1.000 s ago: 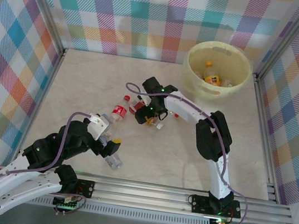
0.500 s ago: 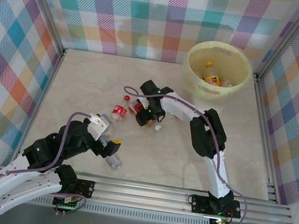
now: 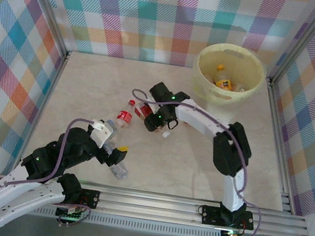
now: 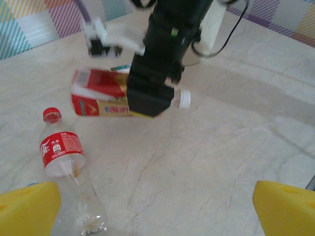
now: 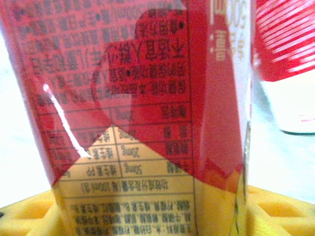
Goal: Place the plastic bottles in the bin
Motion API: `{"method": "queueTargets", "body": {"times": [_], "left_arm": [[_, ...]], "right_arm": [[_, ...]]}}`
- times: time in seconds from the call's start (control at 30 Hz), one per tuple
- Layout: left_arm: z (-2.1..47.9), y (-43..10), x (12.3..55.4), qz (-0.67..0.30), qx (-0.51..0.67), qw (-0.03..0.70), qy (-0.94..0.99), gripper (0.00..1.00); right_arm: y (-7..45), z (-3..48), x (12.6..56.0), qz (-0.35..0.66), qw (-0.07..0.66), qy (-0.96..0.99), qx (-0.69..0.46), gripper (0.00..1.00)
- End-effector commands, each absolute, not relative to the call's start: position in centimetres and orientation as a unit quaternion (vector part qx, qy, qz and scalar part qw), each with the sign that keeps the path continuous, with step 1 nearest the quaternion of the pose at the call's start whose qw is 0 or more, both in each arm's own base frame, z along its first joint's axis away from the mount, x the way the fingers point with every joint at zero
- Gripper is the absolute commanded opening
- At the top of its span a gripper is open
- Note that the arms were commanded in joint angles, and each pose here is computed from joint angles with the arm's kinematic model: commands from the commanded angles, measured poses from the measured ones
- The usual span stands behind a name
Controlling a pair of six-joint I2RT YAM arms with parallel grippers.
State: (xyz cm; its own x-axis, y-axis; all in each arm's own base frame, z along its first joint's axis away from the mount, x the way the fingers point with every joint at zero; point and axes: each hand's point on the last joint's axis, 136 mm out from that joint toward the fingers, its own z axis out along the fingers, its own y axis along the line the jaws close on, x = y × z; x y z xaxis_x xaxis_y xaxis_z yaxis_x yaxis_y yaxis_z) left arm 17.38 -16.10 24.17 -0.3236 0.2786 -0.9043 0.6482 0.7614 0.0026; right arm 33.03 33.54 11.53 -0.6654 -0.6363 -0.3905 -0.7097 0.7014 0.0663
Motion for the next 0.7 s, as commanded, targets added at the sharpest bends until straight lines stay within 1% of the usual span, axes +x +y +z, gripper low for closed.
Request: {"method": "queueTargets", "body": {"times": [0.0,0.17,0.4,0.53,0.67], "left_arm": [[28.0,-17.3,17.9,-0.203,0.302,0.539,0.76,1.0],[30.5,-19.3,19.1,-0.204,0.325,0.556,0.737,1.0],[34.9,-23.3,20.8,-0.253,0.335,0.609,0.673,1.0],[35.9,-25.9,21.1,-0.297,0.352,0.615,0.64,1.0],[36.2,-27.6,21.8,-0.333,0.341,0.62,0.622,1.0]], "right_arm": [[33.8,16.8,32.3,0.143,0.219,0.897,-0.357,0.65],[32.8,20.9,32.2,0.148,0.255,0.893,-0.339,0.65],[30.6,27.7,33.1,0.141,0.332,0.882,-0.304,0.65],[28.4,31.7,33.7,0.132,0.381,0.874,-0.271,0.65],[25.7,34.8,34.7,0.121,0.423,0.868,-0.231,0.65]]}}
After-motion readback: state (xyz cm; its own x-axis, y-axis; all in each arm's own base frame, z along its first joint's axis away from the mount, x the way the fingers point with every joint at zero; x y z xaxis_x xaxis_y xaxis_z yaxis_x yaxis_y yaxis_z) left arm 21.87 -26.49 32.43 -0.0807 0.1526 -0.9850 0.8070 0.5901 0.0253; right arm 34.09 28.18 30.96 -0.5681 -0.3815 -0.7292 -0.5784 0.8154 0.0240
